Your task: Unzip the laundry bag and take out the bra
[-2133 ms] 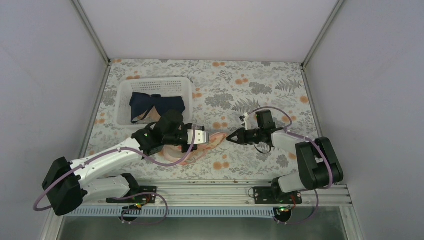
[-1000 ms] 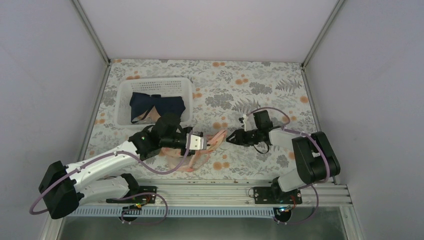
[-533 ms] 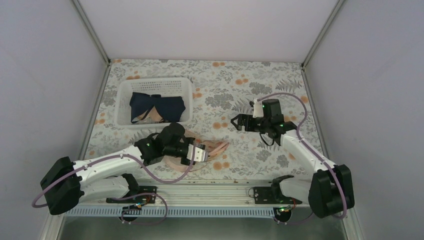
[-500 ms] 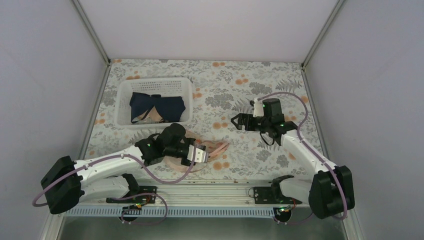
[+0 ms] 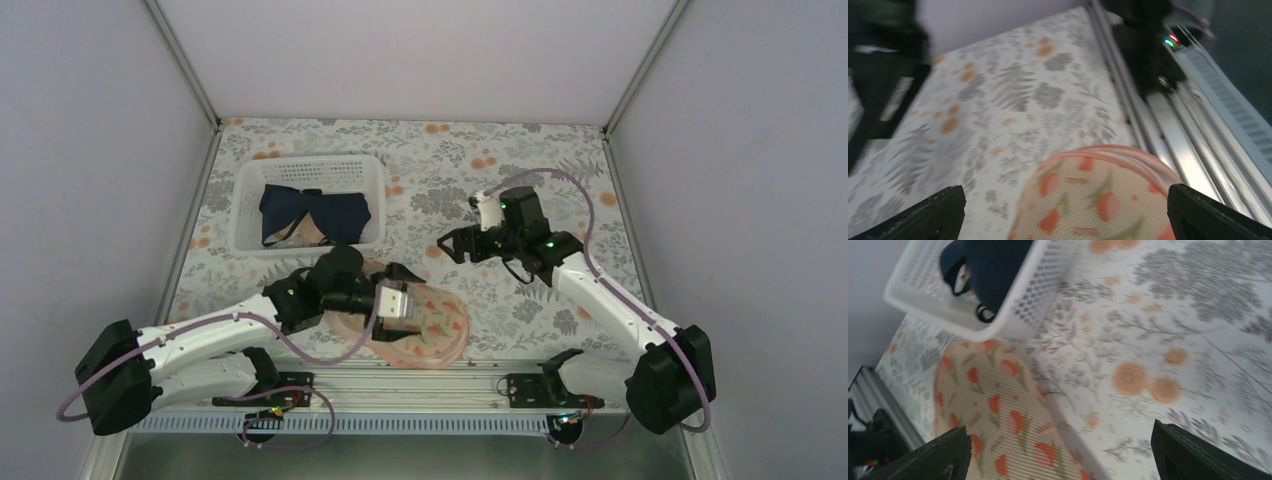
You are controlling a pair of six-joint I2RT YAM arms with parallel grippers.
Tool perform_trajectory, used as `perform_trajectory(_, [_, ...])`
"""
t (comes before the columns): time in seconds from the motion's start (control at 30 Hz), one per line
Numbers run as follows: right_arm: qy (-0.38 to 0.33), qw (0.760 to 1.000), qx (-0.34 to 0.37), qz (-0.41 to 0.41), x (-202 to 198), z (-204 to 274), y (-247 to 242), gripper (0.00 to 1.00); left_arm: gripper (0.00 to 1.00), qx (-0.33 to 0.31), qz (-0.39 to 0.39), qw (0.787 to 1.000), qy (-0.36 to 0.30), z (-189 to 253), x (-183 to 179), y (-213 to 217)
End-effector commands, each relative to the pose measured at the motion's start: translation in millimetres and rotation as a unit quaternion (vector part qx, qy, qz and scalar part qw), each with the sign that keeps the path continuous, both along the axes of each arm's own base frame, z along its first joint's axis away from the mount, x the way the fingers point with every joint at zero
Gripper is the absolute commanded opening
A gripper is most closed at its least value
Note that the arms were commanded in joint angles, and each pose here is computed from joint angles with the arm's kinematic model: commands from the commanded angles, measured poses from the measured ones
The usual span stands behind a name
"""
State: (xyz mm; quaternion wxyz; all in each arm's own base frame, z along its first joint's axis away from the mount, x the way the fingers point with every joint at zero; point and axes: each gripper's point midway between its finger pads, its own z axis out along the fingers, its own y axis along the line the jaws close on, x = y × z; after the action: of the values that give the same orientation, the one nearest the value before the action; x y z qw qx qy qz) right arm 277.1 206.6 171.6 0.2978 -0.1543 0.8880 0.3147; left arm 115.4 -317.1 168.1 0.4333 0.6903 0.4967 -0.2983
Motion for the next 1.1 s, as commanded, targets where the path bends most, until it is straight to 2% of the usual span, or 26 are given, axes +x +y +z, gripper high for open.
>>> perform_trajectory(0.0, [-0.056,0.996,-0.028,0.059,-11,22,32,0.92,1.0,-0.123,0.127,0.98,0.09,68,50,10])
perform_trajectory(0.1, [-0.072,0.993,-0.052,0.084,-22,20,48,0.91,1.0,-0.194,0.256,0.93,0.178,91,99,48])
perform_trajectory(0.13, [-0.076,0.991,-0.062,0.088,-25,18,52,0.88,1.0,-0.211,0.293,0.911,0.203,95,112,62])
perform_trajectory(0.3, [-0.109,0.976,-0.13,0.138,-56,1,81,0.87,1.0,-0.264,0.381,0.86,0.214,116,138,116])
perform_trajectory(0.37, [-0.123,0.965,-0.15,0.179,-80,-9,98,0.94,1.0,-0.292,0.409,0.834,0.228,121,143,137])
perform_trajectory(0.4, [-0.131,0.958,-0.162,0.196,-90,-15,105,0.99,1.0,-0.305,0.431,0.816,0.236,120,147,150])
perform_trajectory(0.53, [-0.157,0.933,-0.218,0.24,-119,-34,130,1.0,1.0,-0.343,0.531,0.73,0.259,106,158,207])
perform_trajectory(0.6, [-0.159,0.92,-0.252,0.252,-125,-47,141,1.0,1.0,-0.352,0.562,0.695,0.279,97,158,225])
perform_trajectory(0.77, [-0.161,0.894,-0.304,0.288,-138,-74,160,1.0,1.0,-0.328,0.615,0.635,0.332,68,148,244])
perform_trajectory(0.93, [-0.165,0.89,-0.317,0.284,-133,-83,165,1.0,0.99,-0.262,0.653,0.581,0.409,19,131,247])
perform_trajectory(1.07, [-0.166,0.878,-0.325,0.31,-149,-99,172,1.0,0.98,-0.217,0.668,0.541,0.462,-17,117,245])
